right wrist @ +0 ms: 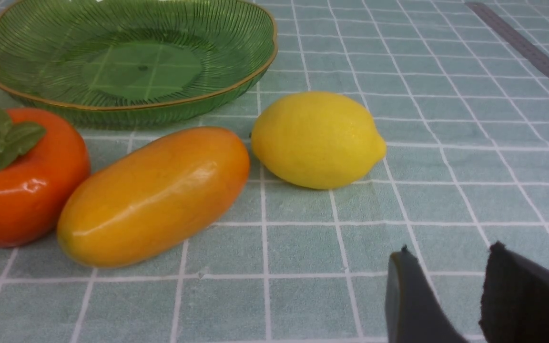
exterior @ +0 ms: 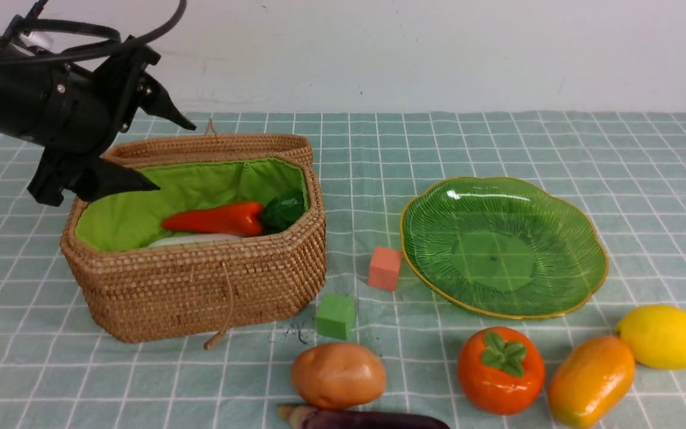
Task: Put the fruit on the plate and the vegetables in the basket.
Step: Use the right arm to grab a mango and put it into the right plate
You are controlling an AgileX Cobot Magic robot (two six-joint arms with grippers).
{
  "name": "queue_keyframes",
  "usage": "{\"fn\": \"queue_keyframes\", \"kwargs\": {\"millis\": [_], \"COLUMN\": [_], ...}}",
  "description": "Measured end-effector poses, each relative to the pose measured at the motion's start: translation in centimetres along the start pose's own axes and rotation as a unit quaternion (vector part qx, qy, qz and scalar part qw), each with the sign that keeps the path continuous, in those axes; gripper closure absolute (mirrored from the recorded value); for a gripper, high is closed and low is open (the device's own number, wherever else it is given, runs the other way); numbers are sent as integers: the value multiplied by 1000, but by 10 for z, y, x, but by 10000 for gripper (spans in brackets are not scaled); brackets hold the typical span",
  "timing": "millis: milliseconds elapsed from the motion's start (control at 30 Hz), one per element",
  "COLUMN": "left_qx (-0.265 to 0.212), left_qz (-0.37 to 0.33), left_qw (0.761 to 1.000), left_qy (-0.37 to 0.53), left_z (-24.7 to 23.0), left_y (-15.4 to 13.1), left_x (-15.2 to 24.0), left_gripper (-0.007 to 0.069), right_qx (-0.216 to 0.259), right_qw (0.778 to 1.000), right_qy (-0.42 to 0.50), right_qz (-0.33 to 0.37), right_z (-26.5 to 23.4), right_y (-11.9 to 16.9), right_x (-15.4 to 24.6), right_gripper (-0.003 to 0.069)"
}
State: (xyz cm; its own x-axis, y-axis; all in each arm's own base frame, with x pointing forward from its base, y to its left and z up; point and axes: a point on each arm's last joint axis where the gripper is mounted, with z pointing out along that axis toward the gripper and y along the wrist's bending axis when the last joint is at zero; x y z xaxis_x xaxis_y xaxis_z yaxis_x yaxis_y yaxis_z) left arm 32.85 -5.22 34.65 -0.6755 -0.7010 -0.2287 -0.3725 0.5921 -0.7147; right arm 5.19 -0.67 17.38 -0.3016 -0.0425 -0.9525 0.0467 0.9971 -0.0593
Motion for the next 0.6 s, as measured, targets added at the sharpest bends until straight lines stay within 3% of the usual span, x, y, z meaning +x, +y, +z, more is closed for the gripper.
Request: {"fn": "queue_keyframes", "kwargs": {"millis": [167, 200, 267, 300, 333, 467, 600], "left_qx": [12, 18, 23, 29, 27, 15, -1], "left_qz": [163, 219, 238, 266, 269, 348, 415], "left_qw": [982, 969, 964, 958, 957, 937, 907], "left_qy": [90, 112, 114, 103, 104, 16, -75], "left_z": [-44, -66, -79, -102, -102, -166, -196], "left_y": [-6, -7, -8, -9, -9, 2, 37], "left_x": [31, 45, 50, 60, 61, 87, 115], "left_gripper": [236, 323, 370, 443, 452, 627, 638], "right_qx": [0, 0, 0, 0, 0, 0, 0], "right_qw": [1000, 1000, 1000, 1000, 1000, 1000, 1000], "right_qy": [0, 0, 0, 0, 0, 0, 0], "right_qz": [0, 0, 0, 0, 0, 0, 0], "right_z": [0, 0, 0, 0, 0, 0, 0], "right_y": [0, 0, 0, 0, 0, 0, 0], "right_x": [0, 0, 0, 0, 0, 0, 0], "right_gripper": [417, 417, 417, 417, 417, 417, 417]}}
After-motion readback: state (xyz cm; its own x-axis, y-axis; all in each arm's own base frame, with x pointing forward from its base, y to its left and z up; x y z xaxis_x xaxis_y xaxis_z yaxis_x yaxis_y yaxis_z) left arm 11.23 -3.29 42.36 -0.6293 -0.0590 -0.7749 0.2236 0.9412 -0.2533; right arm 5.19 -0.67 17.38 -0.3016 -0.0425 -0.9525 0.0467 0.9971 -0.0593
